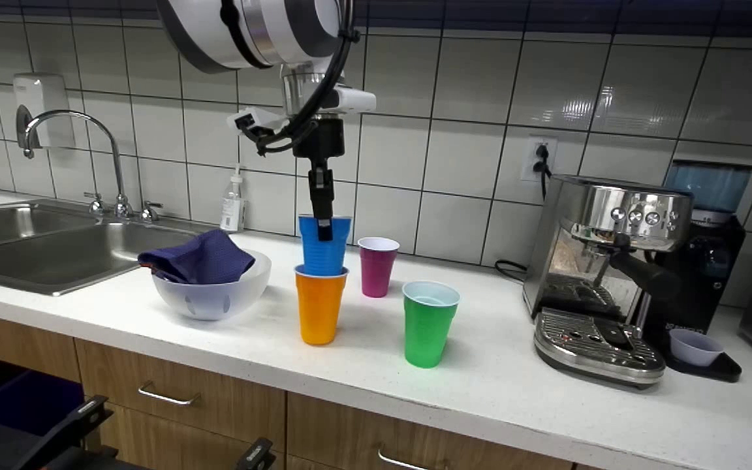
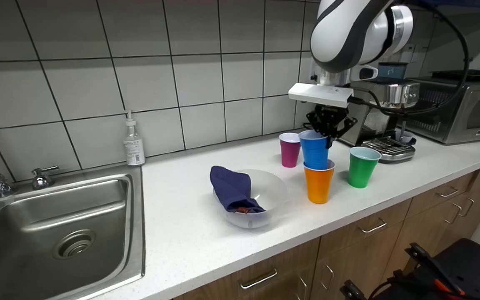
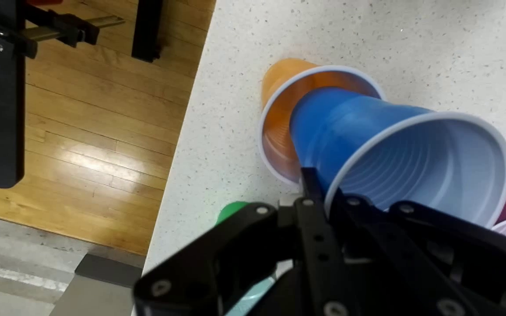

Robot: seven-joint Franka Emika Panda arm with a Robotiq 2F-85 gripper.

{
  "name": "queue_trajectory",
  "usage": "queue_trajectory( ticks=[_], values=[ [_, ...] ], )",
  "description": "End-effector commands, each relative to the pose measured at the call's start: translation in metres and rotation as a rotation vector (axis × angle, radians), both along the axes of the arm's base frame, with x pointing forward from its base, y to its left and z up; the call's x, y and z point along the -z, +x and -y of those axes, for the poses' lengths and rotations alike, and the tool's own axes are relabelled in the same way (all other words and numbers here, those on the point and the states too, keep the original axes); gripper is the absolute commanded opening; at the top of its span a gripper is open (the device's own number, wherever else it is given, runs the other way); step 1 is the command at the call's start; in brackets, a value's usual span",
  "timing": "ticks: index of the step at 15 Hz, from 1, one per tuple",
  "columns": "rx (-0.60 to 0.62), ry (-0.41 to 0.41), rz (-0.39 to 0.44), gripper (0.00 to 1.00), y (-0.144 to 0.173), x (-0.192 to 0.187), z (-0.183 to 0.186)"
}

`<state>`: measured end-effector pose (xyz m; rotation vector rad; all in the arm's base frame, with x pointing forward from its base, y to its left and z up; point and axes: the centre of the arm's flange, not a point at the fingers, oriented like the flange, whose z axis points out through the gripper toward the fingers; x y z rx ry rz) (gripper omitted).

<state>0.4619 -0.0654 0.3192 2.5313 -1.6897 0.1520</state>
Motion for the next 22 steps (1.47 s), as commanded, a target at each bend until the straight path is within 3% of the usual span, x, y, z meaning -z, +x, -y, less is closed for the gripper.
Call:
queue_trajectory(
  ticks=[1,13,14,15,17,22],
  values=[
    [0.031,0.007,0.017,0.01,-0.007,0.001,-0.006],
    [0.08,0.019,0.002,0.01,-0.029,0.008,-0.007],
    [0.084,0.018,0.001,0.05,-0.03,0.008,-0.007],
    [0.088,0.02,0.0,0.29,-0.031,0.008,-0.007],
    [0.094,0.02,0.0,0.33,-0.032,0.007,-0.007],
    [0.098,0.02,-0.001,0.69,-0.032,0.007,-0.006]
  ],
)
